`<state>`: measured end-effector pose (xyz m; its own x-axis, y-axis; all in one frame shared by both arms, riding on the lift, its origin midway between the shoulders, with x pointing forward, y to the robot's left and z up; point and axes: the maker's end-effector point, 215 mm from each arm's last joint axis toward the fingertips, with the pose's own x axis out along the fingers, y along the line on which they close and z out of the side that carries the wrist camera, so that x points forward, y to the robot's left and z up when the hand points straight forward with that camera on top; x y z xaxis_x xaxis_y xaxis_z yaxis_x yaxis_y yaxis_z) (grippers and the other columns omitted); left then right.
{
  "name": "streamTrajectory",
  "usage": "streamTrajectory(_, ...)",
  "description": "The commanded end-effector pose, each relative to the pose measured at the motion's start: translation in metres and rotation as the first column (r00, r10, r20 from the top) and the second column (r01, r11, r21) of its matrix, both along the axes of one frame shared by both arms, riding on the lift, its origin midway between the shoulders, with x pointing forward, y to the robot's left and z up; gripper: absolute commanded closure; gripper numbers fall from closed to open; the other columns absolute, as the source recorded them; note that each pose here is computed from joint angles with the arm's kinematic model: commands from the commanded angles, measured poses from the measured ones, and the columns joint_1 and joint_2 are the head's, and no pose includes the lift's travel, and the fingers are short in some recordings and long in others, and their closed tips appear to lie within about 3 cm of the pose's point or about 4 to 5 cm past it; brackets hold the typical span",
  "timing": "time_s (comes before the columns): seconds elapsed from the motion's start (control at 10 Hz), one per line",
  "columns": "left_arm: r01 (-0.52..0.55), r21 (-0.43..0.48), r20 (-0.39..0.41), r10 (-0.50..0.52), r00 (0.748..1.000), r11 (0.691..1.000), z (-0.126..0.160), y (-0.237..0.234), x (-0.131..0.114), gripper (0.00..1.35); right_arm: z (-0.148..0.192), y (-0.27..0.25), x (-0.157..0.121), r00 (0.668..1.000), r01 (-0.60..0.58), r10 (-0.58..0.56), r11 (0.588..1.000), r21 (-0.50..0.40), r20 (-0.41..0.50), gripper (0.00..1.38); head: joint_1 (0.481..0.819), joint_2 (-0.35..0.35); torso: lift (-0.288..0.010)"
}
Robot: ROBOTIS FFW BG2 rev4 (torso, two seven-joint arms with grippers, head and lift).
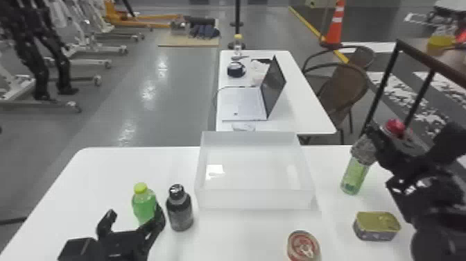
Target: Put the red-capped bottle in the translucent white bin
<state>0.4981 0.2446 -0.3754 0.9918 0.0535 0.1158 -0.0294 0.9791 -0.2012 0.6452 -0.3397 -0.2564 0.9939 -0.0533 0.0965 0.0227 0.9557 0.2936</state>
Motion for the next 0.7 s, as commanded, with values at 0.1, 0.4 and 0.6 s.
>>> streamTrajectory(0.1, -0.004, -0.007, 0.000, 0.004, 1.000, 1.000, -0.001, 0.001, -0.001, 0.12, -0.014, 0.038, 0.017, 0.998, -0.057, 0.058, 0.997, 0.048, -0.013, 1.15, 0.549, 0.000, -0.100)
streamTrajectory(0.4, -0.008, -0.008, -0.003, 0.008, 1.000, 1.000, -0.002, 0.003, -0.003, 0.12, -0.049, 0.082, 0.034, 0.991, -0.111, 0.117, 0.990, 0.092, -0.061, 1.15, 0.549, 0.000, -0.100)
streamTrajectory(0.6, -0.008, -0.008, -0.005, 0.008, 1.000, 1.000, -0.003, 0.002, -0.004, 0.12, -0.073, 0.120, 0.044, 0.976, -0.184, 0.196, 0.975, 0.128, -0.094, 1.15, 0.549, 0.000, -0.100)
